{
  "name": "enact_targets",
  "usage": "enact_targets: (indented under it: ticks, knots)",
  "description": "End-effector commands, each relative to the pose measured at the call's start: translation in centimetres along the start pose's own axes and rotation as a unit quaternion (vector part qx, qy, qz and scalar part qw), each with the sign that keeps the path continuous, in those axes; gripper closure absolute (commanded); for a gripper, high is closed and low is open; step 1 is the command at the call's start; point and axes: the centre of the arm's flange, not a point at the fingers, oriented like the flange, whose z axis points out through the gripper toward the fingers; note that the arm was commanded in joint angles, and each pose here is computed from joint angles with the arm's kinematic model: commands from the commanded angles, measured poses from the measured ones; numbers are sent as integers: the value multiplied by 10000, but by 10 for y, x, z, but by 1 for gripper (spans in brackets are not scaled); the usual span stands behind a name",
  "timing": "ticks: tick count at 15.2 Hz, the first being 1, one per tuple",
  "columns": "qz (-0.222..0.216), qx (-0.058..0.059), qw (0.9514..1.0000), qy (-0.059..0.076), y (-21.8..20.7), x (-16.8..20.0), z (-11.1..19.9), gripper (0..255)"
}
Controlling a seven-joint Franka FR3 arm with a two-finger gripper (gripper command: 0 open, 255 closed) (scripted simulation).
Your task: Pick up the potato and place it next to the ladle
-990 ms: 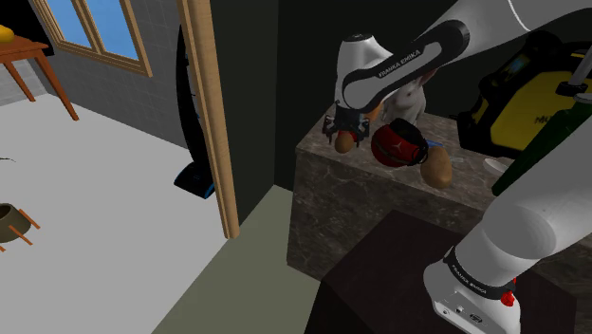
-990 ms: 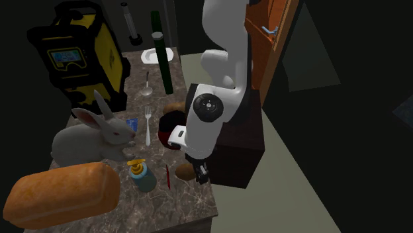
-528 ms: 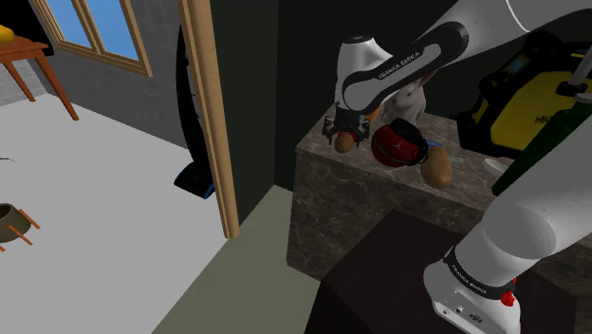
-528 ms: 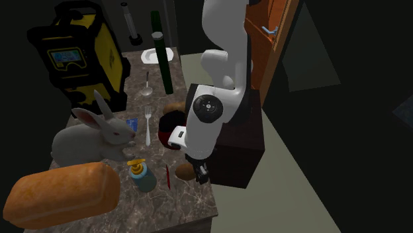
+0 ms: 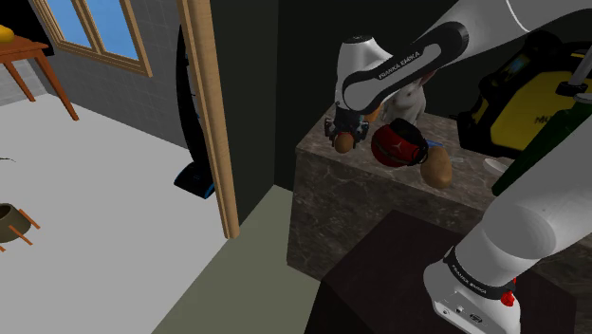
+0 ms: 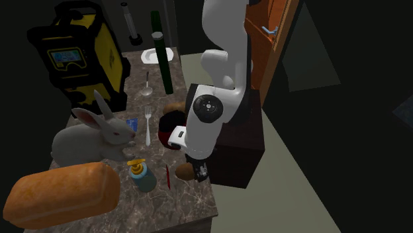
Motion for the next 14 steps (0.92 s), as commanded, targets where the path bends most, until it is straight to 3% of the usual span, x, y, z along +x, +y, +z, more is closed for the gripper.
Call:
enact_targets:
  ticks: [1, 14]
  knots:
    - [-1, 0, 10000, -1, 0, 0, 0, 255]
    - [-1, 0, 10000, -1, 6, 8, -62, 255]
